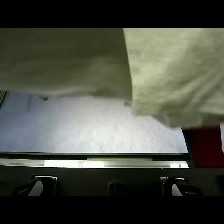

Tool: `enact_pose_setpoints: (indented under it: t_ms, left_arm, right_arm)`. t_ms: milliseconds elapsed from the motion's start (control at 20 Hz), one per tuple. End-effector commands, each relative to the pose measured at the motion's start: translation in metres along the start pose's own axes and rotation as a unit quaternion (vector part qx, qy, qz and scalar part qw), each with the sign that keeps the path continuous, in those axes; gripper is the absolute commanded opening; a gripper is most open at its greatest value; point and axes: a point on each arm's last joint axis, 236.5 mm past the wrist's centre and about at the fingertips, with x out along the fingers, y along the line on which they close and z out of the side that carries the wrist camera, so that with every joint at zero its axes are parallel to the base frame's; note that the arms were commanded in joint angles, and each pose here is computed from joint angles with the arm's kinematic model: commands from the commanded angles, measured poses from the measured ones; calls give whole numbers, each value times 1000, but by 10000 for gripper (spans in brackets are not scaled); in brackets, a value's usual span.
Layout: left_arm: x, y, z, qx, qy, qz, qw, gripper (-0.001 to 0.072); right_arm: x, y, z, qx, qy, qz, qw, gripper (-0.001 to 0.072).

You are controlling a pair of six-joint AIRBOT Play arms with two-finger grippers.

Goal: Fold the clothes and pants, and hang the long-sleeved shirts on hangers.

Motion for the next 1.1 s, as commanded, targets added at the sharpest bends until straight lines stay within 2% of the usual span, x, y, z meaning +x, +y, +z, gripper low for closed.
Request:
enact_pose_setpoints:
  t_ms: [0, 150, 350, 450, 550, 650, 750, 900, 1050]
  left_arm:
    - [3, 18, -24, 13, 46, 34, 998, 11]
    - [66, 18, -85, 37, 175, -9, 984, 11]
    - [172, 41, -197, 35, 348, -37, 936, 11]
    - [222, 54, -271, 24, 426, -39, 903, 12]
    - [270, 70, -346, 5, 478, -32, 878, 11]
    - [316, 85, -408, -11, 486, -21, 874, 12]
    - [356, 95, -440, -16, 462, -13, 887, 12]
    - [399, 95, -446, -13, 413, -16, 911, 11]
    - [408, 93, -443, -13, 396, -18, 918, 12]
  right_arm:
    - [9, -13, -13, 43, 26, -21, 999, 35]
    - [74, -47, -88, 122, 166, -45, 978, 35]
    - [161, -99, -250, 205, 379, -74, 899, 36]
    - [197, -128, -332, 233, 443, -93, 861, 36]
    - [233, -150, -403, 255, 466, -99, 842, 36]
    - [269, -168, -460, 259, 463, -110, 840, 36]
    - [304, -182, -500, 262, 436, -120, 852, 36]
    - [340, -189, -525, 244, 392, -121, 879, 36]
    - [346, -192, -527, 233, 382, -125, 885, 36]
